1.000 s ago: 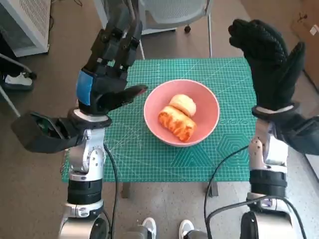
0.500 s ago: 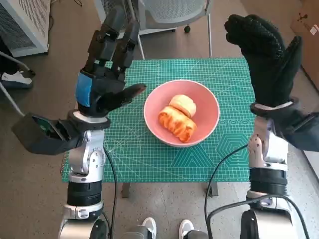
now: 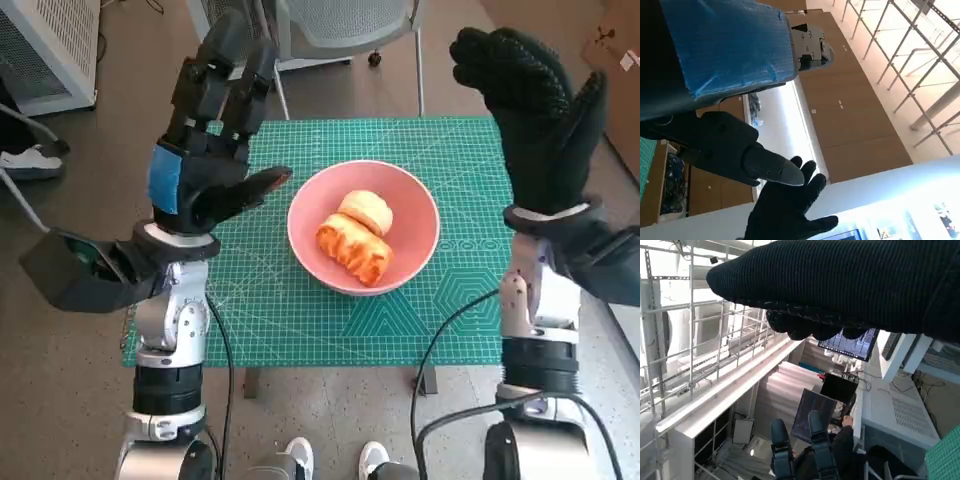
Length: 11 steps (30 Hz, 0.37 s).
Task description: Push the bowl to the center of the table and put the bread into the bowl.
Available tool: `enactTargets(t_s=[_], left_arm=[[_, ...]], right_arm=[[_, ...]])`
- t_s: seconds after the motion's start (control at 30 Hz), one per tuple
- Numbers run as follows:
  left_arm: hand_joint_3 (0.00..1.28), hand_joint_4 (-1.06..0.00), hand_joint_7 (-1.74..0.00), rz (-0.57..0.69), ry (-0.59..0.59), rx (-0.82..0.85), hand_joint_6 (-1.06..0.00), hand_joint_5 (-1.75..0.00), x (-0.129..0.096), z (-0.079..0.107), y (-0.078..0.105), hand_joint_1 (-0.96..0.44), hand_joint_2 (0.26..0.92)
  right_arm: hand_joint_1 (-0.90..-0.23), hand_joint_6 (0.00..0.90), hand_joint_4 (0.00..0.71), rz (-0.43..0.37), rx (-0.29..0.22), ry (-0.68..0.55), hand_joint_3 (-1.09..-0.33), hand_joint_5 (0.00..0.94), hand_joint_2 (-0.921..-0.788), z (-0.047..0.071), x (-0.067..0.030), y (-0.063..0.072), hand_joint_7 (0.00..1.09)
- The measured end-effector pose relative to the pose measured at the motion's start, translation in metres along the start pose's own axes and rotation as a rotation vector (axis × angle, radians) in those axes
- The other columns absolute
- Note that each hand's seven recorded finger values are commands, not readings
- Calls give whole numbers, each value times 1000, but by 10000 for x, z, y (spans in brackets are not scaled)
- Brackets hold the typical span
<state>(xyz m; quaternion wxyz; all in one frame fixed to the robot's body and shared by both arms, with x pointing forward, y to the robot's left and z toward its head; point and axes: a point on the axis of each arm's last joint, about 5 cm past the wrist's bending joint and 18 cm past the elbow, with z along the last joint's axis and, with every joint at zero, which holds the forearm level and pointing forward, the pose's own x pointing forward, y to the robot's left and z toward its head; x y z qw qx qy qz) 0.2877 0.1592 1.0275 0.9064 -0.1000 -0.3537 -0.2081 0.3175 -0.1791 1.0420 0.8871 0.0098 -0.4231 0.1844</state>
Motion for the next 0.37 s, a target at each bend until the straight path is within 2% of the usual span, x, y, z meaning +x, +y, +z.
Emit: enactTargets(t_s=[0.37], left_arm=[[89, 1, -365, -7, -4, 19, 1, 1, 4, 16, -14, -399, 898]], right_arm=[[-635, 359, 296, 7, -12, -1, -580, 0, -921, 10, 5, -2, 0]])
